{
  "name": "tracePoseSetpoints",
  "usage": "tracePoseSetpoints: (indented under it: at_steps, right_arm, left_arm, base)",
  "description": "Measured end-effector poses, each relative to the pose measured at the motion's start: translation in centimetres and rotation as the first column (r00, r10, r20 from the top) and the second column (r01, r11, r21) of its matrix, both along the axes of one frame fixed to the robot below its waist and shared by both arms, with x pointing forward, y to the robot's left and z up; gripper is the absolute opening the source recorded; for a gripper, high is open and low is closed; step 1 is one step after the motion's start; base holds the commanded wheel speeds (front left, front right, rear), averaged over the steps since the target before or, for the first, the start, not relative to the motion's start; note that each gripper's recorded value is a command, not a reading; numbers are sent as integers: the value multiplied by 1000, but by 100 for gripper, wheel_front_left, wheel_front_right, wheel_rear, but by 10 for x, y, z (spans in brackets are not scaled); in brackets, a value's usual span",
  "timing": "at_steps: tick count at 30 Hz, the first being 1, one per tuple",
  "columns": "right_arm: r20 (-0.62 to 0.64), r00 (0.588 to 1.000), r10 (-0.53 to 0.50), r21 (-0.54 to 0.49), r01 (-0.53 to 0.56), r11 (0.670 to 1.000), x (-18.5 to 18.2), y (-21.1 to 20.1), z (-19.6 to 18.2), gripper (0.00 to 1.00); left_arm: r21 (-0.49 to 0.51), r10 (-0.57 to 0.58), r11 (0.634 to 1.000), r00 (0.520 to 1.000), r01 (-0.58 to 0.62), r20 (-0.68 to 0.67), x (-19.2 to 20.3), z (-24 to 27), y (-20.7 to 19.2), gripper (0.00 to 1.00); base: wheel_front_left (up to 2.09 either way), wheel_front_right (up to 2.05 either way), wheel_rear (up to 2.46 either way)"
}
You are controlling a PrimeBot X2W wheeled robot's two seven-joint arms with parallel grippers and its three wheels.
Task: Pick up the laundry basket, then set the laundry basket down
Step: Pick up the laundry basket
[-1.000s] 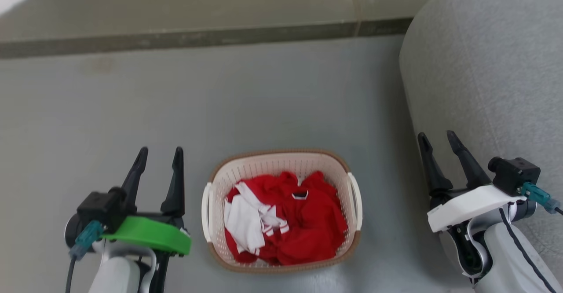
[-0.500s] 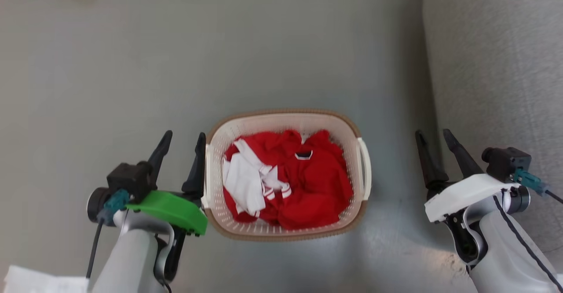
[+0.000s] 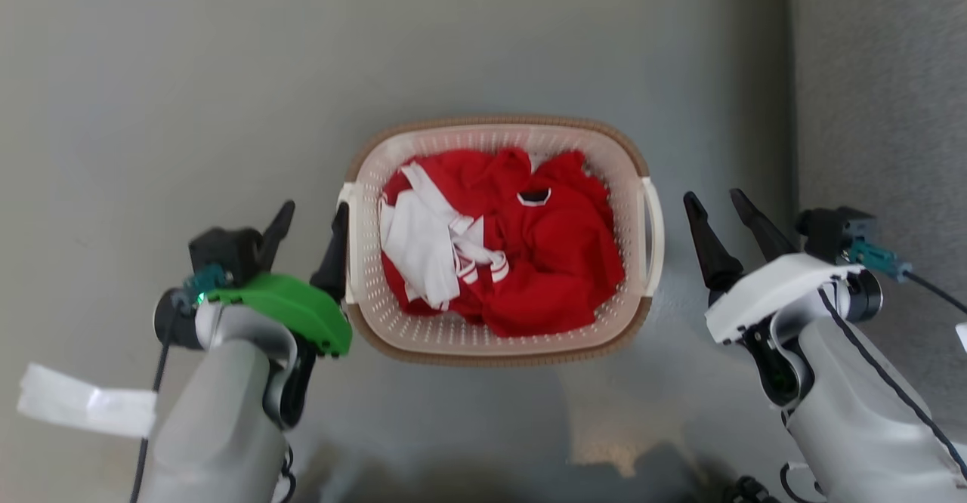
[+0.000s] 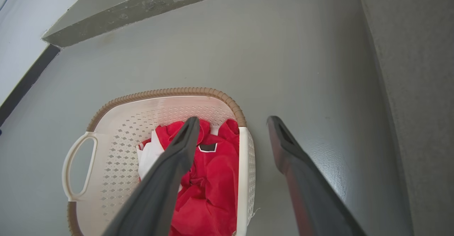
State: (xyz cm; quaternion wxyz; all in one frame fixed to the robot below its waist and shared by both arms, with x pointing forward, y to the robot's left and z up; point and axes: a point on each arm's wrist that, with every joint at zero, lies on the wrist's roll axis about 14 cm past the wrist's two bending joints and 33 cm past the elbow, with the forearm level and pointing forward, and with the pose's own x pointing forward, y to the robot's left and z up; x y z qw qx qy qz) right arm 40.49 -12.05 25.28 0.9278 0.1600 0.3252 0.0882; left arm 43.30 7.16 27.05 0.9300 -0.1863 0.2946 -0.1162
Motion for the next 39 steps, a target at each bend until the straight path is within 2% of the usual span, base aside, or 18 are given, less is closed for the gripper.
tracePoseSetpoints:
  at_steps: [7,18,25,31,32,33,34,35,36,37,39]
  right_arm:
    - [-100,994,31,-1,-31,1000,0,5,-38,100]
    - [-219,972,91,-17,-97,995,9,5,-94,100]
    - [-322,936,142,5,-148,989,-8,16,-129,100]
    - [-345,924,162,23,-164,986,-11,25,-140,100]
    - [-347,924,163,28,-163,986,-10,26,-141,97]
    - [-348,923,163,29,-164,986,-10,26,-141,82]
    - [-347,923,164,29,-164,986,-9,27,-141,59]
    - [-345,924,165,30,-165,986,-9,27,-141,41]
    - [-345,924,167,32,-166,986,-9,28,-141,22]
    - [-345,923,169,36,-167,985,-10,29,-140,3]
    - [-341,923,178,52,-170,984,-9,35,-139,0]
  left_arm:
    - [-12,-10,1000,994,9,-108,7,-39,-3,100]
    - [-20,-63,998,956,60,-287,6,-101,-13,100]
    - [-17,-62,998,907,61,-417,-20,-139,-9,100]
    - [-15,-60,998,883,60,-465,-28,-152,-5,100]
    - [-20,-58,998,879,55,-474,-30,-153,-6,84]
    - [-21,-60,998,878,57,-476,-30,-153,-7,62]
    - [-25,-62,998,877,57,-477,-30,-153,-8,42]
    - [-29,-67,998,876,60,-478,-30,-153,-9,15]
    - [-31,-70,998,875,63,-478,-30,-153,-11,0]
    - [-35,-74,997,874,65,-479,-30,-152,-13,0]
    - [-52,-86,996,875,70,-476,-29,-151,-19,0]
  base:
    - [0,0,0]
    - [0,0,0]
    - [0,0,0]
    - [0,0,0]
    - [0,0,0]
    - [0,0,0]
    - [0,0,0]
    - [0,0,0]
    - [0,0,0]
    - [0,0,0]
    - [0,0,0]
